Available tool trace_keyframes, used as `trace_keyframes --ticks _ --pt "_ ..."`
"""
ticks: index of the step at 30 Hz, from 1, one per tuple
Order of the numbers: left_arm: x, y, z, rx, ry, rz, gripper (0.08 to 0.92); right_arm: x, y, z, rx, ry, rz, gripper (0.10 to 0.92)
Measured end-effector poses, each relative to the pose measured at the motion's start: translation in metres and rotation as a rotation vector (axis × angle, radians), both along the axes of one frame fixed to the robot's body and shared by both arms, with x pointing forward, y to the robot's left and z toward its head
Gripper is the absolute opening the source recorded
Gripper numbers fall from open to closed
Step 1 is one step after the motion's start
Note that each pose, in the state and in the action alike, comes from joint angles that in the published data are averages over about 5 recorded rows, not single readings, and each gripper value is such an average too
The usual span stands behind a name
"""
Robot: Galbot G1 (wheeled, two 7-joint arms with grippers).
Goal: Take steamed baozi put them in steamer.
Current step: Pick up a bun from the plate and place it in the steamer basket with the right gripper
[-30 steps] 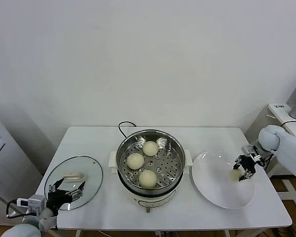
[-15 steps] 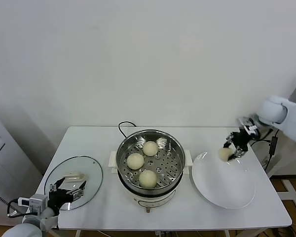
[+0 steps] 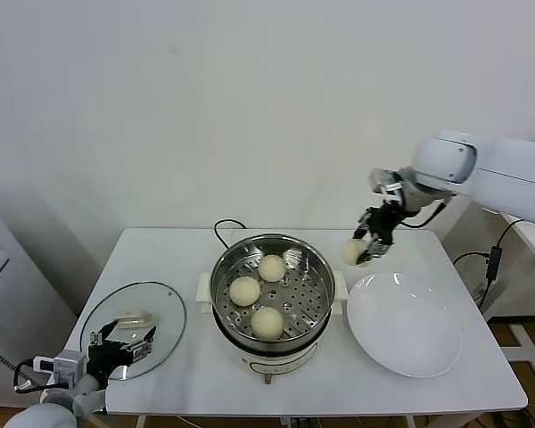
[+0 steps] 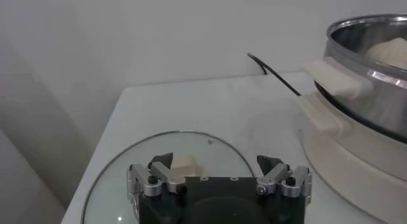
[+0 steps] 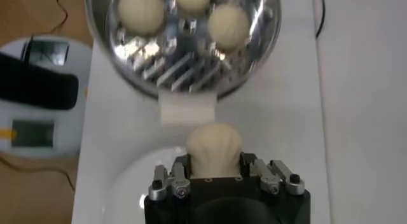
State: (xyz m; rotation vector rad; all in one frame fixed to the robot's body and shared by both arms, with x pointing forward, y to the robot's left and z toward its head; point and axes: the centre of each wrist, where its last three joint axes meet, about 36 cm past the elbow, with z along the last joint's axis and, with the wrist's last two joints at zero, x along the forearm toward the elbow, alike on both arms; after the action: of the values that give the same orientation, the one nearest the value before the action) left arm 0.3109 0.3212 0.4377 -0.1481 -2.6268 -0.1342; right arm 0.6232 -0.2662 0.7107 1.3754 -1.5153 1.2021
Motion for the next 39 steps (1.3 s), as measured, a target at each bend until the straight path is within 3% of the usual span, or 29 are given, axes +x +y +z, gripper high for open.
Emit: trace_keyframes --ticks 15,32,39 --pt "-0.001 0.001 -0.001 -0.003 0.001 0.012 0.823 -0.012 0.076 -0.035 -0.016 0.013 -0.056 0.481" --pt "-0.002 0.005 -0.003 -0.003 0.003 0.028 0.823 -0.017 0.113 -0.102 -0.038 0.030 -0.080 0.486" --pt "-0.003 0.006 -0.004 -0.002 0.004 0.031 0.823 -0.019 0.115 -0.117 -0.036 0.038 -0.088 0.617"
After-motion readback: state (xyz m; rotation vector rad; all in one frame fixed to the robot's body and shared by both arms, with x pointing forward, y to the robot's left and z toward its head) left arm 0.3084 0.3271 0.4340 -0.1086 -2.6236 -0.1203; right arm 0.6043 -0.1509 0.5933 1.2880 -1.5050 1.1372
